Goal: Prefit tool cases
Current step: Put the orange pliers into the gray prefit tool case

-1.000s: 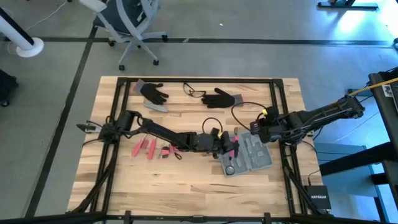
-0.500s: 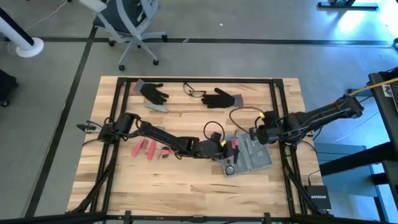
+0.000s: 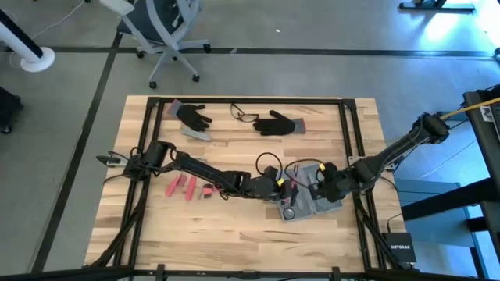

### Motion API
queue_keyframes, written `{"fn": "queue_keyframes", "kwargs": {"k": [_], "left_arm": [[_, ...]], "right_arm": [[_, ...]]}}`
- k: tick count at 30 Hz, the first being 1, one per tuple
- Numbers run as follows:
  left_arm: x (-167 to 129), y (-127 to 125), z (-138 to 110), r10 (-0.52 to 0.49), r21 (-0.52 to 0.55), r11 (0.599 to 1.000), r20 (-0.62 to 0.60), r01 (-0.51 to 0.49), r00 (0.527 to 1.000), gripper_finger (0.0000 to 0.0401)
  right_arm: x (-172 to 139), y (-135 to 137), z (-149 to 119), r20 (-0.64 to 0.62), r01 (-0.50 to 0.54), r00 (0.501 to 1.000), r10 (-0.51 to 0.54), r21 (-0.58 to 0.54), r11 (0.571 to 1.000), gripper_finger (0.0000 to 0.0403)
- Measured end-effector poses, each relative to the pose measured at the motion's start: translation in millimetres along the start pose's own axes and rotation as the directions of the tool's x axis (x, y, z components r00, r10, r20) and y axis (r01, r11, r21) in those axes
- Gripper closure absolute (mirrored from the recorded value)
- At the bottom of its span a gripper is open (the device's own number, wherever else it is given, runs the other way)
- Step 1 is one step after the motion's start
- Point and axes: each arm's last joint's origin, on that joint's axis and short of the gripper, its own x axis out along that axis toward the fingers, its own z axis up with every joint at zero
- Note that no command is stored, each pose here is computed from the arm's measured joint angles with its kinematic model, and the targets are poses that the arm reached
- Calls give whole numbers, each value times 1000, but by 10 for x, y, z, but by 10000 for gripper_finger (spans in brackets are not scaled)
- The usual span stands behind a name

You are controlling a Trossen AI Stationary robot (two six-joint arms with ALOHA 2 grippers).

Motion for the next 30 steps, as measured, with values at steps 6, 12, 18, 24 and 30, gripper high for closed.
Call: {"fn": "queue_keyframes", "kwargs": {"k": [6,12,18,24,30], "left_arm": [[-1,-5,6,-2,11,1000,1,2,1000,366],[12,-3,52,-1,27,1000,7,0,1000,366],[13,15,69,27,60,998,-34,-25,999,367],[-107,73,93,212,112,972,-51,-205,976,367],[-328,-26,-5,194,-3,981,-12,-194,981,367]], "right_arm": [[183,-1,-88,13,107,994,-107,-5,994,403],[415,111,-167,-23,98,995,-98,10,995,403],[548,249,-212,0,-8,1000,8,64,998,403],[551,253,-196,48,-22,999,18,81,996,403],[467,161,-152,86,43,995,-48,66,997,403]]}}
